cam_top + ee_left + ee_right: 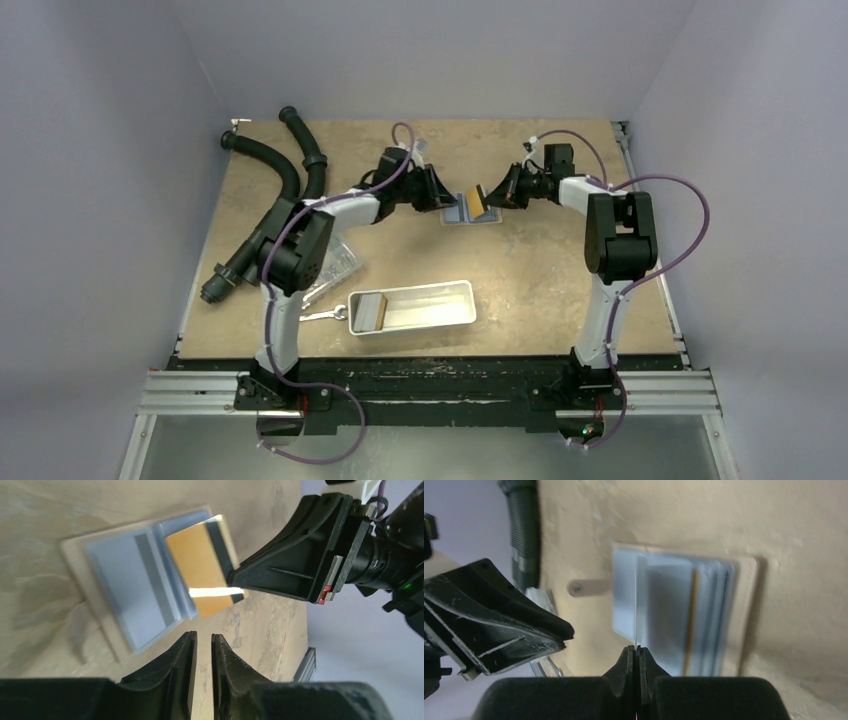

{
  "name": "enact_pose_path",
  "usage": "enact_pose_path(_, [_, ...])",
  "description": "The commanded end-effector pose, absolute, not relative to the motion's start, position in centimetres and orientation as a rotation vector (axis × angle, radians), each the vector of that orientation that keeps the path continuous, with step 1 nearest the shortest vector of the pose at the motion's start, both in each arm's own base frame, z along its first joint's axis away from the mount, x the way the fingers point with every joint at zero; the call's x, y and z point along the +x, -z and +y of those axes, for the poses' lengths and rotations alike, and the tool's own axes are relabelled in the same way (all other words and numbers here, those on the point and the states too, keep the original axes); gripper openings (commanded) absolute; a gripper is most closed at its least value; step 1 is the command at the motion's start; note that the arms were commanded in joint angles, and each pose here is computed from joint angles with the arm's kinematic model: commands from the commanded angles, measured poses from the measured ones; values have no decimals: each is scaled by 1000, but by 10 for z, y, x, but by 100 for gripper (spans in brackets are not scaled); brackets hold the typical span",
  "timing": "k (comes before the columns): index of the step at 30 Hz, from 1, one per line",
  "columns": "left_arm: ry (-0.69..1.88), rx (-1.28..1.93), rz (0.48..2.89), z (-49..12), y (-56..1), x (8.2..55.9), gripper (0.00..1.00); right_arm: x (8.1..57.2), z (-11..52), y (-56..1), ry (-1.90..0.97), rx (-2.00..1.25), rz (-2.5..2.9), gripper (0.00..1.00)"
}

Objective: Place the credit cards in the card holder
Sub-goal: Insert the credit card into the card holder.

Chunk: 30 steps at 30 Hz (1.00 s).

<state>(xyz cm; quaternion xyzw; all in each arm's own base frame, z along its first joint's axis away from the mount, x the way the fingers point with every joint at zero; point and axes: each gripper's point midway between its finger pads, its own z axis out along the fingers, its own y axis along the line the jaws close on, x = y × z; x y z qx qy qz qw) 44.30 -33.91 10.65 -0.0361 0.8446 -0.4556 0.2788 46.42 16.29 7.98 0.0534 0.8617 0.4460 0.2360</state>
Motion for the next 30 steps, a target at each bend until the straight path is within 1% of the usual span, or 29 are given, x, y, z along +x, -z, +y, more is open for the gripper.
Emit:
enact_pose_path(1, [1240, 46, 2243, -377, -103, 450, 18, 445, 160, -69, -1212, 67, 2462, 0])
enact_pose_path(6, [1189, 26, 2303, -384, -71, 462, 11, 443, 155, -53, -1162, 112, 2508, 0])
enact_pose_path(11, [1021, -6, 2378, -367, -46, 466, 2, 442, 151, -49, -1122, 138, 2525, 0])
enact_pose_path(13, [965, -20, 2397, -360, -38, 467, 1, 444, 150, -48, -1111, 145, 2531, 0])
enact_pose_path(21, [908, -49, 2454, -351, -18, 460, 0, 449, 154, -42, -1091, 142, 2550, 0])
enact_pose_path(30, [883, -56, 2485, -346, -9, 455, 0, 456, 167, -37, -1077, 92, 2543, 0])
